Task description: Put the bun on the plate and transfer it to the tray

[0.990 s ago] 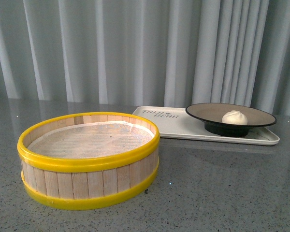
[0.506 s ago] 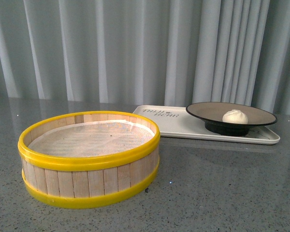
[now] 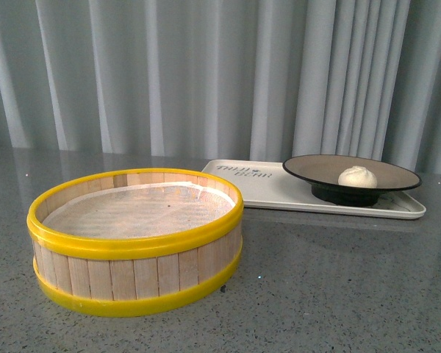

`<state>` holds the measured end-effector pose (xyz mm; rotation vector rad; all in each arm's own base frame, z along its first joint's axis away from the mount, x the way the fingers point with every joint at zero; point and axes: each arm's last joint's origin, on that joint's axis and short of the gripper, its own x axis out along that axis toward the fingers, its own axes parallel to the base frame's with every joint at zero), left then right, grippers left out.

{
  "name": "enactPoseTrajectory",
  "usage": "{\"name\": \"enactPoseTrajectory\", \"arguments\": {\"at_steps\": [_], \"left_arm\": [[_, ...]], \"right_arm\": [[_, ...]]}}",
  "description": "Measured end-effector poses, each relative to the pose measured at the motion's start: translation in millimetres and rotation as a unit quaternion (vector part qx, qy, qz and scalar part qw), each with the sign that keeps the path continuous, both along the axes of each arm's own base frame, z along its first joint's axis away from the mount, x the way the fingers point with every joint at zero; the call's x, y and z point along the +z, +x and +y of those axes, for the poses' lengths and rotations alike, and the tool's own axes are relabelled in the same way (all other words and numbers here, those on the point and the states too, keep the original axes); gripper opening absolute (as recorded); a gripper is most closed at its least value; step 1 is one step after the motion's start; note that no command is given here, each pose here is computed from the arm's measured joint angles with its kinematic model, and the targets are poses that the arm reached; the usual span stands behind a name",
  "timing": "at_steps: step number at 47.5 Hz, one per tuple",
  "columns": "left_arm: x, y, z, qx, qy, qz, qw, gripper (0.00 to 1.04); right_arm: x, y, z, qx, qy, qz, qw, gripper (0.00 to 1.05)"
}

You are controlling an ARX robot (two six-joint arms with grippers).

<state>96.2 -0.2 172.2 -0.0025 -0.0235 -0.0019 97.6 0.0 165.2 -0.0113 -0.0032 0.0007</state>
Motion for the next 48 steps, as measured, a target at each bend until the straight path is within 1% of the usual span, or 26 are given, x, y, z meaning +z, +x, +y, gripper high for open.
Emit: {"name": "enactPoseTrajectory", "arguments": {"at_steps": [9,10,13,48], "left_arm": [[0.0,0.0,0.0,0.000,0.000,0.000,1.000,0.98],[0.0,0.0,0.0,0.000,0.000,0.000,1.000,0.98],[0.0,0.0,0.0,0.000,0.000,0.000,1.000,0.98],[0.0,0.0,0.0,0.000,0.000,0.000,1.000,0.98]], "right_arm": [[0.0,0.0,0.0,0.000,0.000,0.000,1.000,0.98],[0.0,0.0,0.0,0.000,0.001,0.000,1.000,0.98],[0.0,0.0,0.0,0.000,0.000,0.000,1.000,0.95],[0.0,0.0,0.0,0.000,0.000,0.000,1.000,0.96]]}}
